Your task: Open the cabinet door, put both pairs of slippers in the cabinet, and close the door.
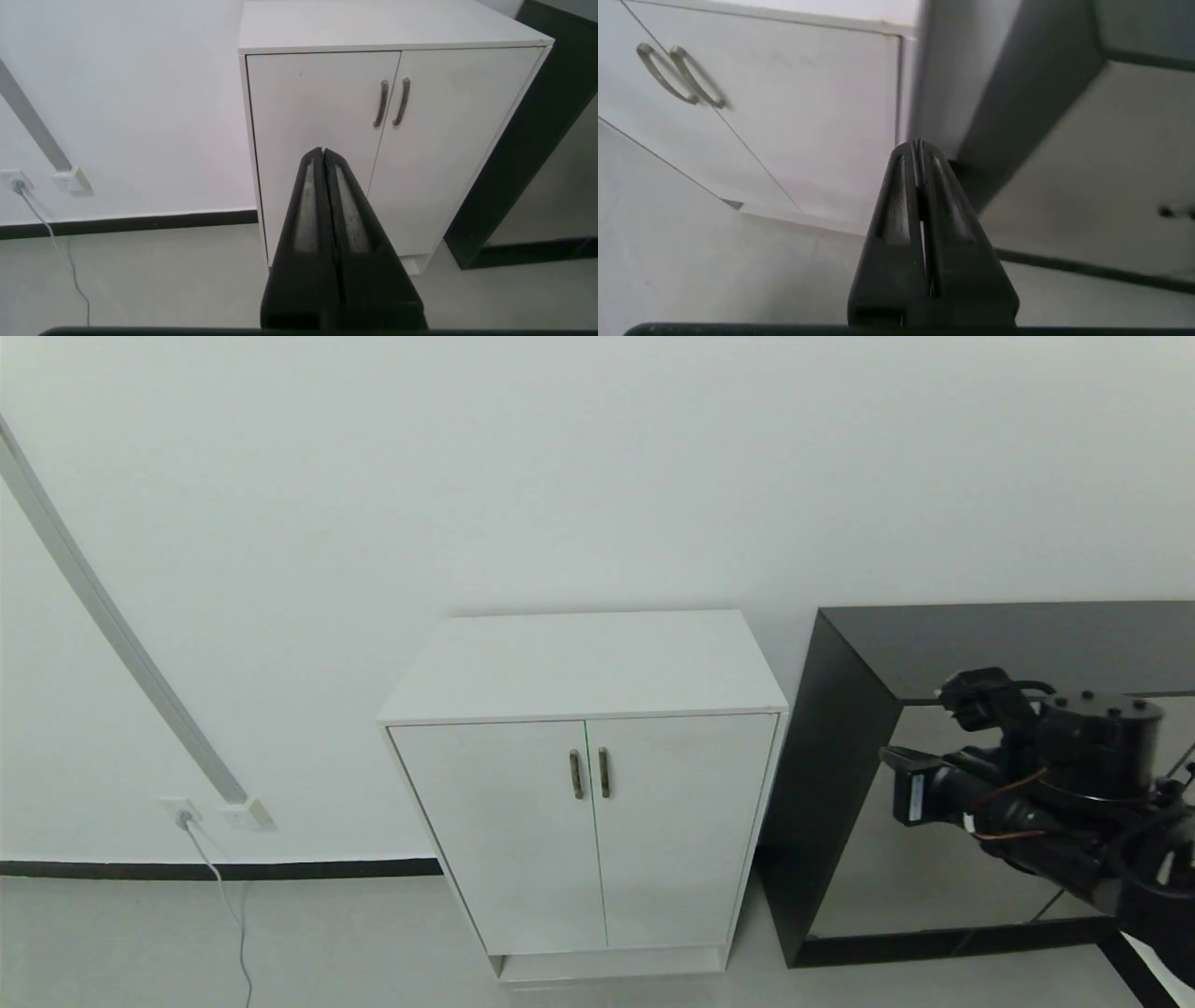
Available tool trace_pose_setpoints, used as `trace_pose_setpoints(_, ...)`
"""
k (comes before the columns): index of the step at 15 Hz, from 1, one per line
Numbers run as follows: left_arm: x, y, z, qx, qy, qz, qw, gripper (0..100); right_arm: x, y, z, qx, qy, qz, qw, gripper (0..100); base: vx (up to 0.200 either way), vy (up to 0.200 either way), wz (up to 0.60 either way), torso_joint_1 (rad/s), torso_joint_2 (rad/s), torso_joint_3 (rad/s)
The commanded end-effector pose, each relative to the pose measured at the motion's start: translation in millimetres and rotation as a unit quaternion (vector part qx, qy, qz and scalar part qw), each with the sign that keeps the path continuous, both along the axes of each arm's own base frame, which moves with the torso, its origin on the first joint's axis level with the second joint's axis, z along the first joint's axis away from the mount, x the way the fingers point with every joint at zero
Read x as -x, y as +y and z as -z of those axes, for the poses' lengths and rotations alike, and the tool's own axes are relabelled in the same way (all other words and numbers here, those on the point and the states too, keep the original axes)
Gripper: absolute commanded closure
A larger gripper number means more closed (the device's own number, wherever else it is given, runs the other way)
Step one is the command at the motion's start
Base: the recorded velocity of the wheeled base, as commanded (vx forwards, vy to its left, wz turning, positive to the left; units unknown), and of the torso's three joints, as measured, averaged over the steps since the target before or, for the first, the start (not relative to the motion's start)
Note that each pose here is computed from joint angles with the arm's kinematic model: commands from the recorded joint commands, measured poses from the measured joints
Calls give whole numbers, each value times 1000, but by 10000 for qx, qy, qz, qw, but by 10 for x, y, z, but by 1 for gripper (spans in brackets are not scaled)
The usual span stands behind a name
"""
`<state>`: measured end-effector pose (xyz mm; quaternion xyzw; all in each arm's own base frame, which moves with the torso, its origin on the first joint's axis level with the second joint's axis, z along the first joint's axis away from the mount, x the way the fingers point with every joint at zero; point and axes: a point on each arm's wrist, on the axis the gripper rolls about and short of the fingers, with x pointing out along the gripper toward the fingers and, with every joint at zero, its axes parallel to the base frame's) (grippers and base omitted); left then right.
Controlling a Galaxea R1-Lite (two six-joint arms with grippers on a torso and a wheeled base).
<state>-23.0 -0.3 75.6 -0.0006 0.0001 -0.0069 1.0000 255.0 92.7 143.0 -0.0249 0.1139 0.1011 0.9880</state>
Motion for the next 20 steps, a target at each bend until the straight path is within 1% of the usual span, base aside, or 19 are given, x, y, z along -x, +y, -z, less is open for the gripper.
trace_pose_setpoints(1, -1, 0, -2, 1, -1, -8, 10000, 100, 441, -268, -131, -28, -236, 209, 9995, 100, 0, 0, 0, 0, 0, 0)
trace_pose_setpoints(3, -1, 0, 0, 9, 7, -8, 10000, 100, 635, -396, -107, 77, -253, 333, 9991, 100, 0, 0, 0, 0, 0, 0)
trace_pose_setpoints(5, -1, 0, 0, 9, 7, -8, 10000, 100, 824, -464, -13, 157, -135, 360, 9991, 100, 0, 0, 0, 0, 0, 0)
trace_pose_setpoints(7, -1, 0, 0, 9, 7, -8, 10000, 100, 904, -489, 15, 163, -113, 360, 9992, 100, 0, 0, 0, 0, 0, 0)
trace_pose_setpoints(8, -1, 1, 0, 9, 7, -23, 10000, 100, 1050, -541, 51, 269, -144, 366, 9989, 100, 0, 0, 0, 0, 0, 0)
trace_pose_setpoints(11, -1, 1, 0, 9, 7, -23, 10000, 100, 1211, -598, 60, 369, -274, 378, 9982, 100, 0, 0, 0, 0, 0, 0)
trace_pose_setpoints(13, -1, 1, 0, 9, 7, -23, 10000, 100, 1300, -622, 65, 379, -260, 369, 9983, 100, 0, 0, 0, 0, 0, 0)
trace_pose_setpoints(15, -1, 1, 0, 9, 7, -23, 10000, 100, 1458, -664, 71, 414, -105, 341, 9985, 100, 0, 0, 0, 0, 0, 0)
trace_pose_setpoints(20, -1, 0, 0, 9, 7, -15, 10000, 100, 1728, -718, 115, 372, 99, -69, 9992, 100, 0, 0, 0, 0, 0, 0)
